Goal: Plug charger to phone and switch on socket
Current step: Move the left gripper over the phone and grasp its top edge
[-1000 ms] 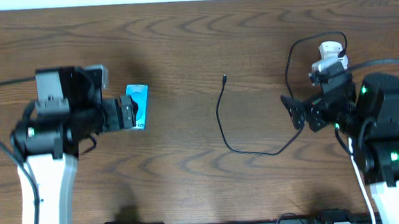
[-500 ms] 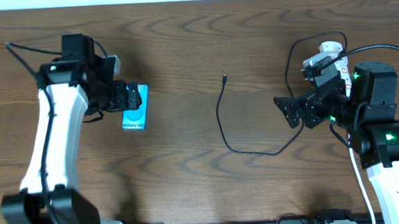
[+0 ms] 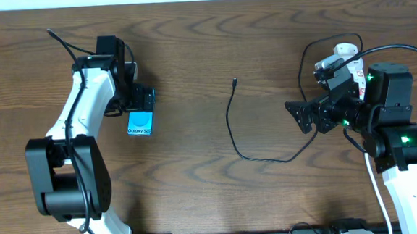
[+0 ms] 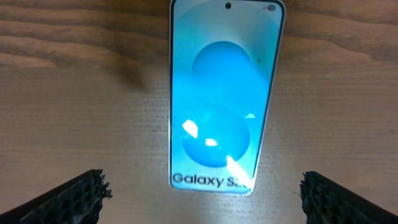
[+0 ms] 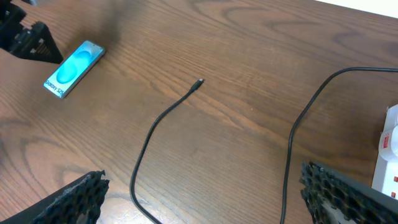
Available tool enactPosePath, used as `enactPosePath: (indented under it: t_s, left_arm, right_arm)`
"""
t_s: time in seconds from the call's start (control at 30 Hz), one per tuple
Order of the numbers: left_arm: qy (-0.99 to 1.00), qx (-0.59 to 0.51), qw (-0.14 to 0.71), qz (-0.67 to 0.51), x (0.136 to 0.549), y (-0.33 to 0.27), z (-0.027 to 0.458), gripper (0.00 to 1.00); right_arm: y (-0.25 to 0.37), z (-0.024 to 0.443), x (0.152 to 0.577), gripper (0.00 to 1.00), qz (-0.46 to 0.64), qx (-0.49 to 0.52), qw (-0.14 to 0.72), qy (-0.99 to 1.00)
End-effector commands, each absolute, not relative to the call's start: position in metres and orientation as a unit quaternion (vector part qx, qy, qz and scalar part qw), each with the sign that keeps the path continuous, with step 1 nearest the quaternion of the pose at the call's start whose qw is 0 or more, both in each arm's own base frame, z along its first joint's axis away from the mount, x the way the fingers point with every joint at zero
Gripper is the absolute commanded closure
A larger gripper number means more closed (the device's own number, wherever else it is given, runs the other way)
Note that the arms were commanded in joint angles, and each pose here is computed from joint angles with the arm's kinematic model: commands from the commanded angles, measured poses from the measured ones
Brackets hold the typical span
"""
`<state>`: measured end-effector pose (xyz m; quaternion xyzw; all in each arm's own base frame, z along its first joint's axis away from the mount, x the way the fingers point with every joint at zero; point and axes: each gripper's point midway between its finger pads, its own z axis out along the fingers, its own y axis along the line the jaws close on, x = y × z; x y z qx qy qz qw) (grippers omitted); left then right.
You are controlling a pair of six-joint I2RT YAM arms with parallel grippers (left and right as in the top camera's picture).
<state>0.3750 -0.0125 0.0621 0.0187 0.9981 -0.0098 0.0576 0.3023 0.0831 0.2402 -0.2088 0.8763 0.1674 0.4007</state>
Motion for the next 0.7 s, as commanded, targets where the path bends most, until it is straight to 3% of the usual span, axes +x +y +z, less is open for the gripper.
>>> enactPosePath:
  t_s: [0.0,0.67]
  left_arm:
    - [0.999,0.018,0.046,-0.002,0.380,-0.011,0.047,0.02]
    - [0.998,0.035,0.045,-0.002,0.397,-0.016,0.010,0.02]
  right_arm:
    - [0.085,0.249,0.303,0.01,0.174,-0.209,0.408,0.871]
    - [0.085,0.249,0.303,0.01,0.173,-0.208,0.408,0.872]
